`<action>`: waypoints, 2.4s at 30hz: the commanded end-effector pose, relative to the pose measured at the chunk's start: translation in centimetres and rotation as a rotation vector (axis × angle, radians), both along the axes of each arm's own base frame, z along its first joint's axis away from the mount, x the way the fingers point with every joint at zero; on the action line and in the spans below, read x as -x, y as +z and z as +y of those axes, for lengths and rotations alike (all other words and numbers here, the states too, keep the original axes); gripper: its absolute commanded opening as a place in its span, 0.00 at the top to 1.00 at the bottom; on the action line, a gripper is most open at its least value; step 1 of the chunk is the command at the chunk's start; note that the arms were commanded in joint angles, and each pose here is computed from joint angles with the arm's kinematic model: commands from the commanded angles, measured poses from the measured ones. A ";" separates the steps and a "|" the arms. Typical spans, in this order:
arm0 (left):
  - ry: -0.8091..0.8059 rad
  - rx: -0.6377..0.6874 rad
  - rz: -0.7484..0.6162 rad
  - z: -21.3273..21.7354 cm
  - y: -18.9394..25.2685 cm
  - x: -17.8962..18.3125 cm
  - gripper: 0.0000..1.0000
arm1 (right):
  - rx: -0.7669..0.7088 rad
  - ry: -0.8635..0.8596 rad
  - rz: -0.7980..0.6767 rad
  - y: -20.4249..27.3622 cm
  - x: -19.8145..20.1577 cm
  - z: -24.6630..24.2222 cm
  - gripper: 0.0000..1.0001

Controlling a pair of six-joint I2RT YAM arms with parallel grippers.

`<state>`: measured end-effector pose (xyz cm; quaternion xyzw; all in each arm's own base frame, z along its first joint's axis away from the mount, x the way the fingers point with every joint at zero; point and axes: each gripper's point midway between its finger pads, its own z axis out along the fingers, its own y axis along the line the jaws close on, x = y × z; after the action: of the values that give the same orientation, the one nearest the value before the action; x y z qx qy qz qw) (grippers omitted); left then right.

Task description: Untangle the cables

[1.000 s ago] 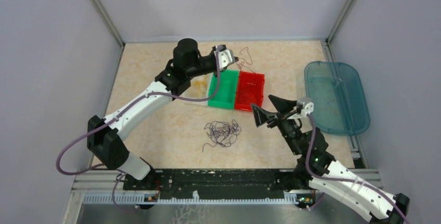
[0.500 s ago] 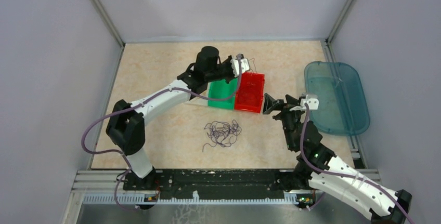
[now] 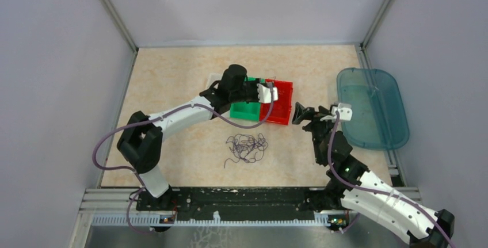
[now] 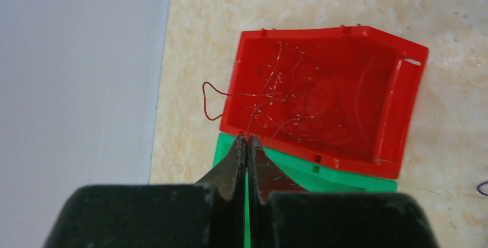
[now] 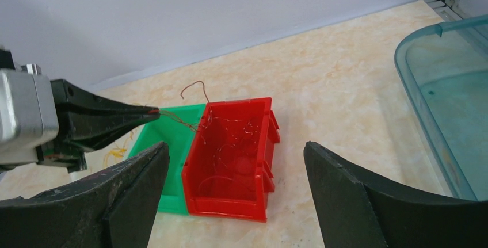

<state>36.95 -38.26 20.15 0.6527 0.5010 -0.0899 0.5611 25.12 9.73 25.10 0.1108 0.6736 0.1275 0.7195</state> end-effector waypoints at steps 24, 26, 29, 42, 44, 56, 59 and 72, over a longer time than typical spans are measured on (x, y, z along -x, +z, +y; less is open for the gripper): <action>-0.121 -0.241 0.084 -6.4 -11.4 -1.2 1.00 | -0.094 -0.093 -0.008 1.0 -0.1 -2.6 0.14; -0.122 -0.255 0.098 -6.2 -12.0 -1.0 1.00 | -0.096 -0.090 -0.005 0.9 -0.1 -2.5 0.14; -0.121 -0.265 0.112 -5.9 -12.5 -0.8 0.95 | -0.095 -0.087 -0.002 0.8 -0.1 -2.4 0.14; -0.172 -0.095 0.047 -4.4 2.2 2.4 0.11 | -0.075 -0.036 0.003 2.6 -0.2 -1.4 0.14; -0.147 -0.071 0.004 -4.0 4.1 2.0 0.11 | -0.064 -0.025 0.005 2.8 -0.3 -1.1 0.14; -0.265 -0.132 0.320 4.4 2.2 11.6 0.05 | 0.039 0.171 0.081 0.5 -1.1 3.4 0.10; -0.322 -0.203 0.440 7.0 -1.2 15.6 0.07 | 0.039 0.208 0.107 -0.6 -1.2 4.4 0.10; -0.367 -0.438 0.606 12.2 -9.7 19.7 0.31 | 0.036 0.272 0.154 -2.5 -0.6 5.4 0.11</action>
<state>19.24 -28.23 11.81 0.7554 0.5451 -0.2632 0.2510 25.95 14.63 22.17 0.0222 0.7429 0.1807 0.6442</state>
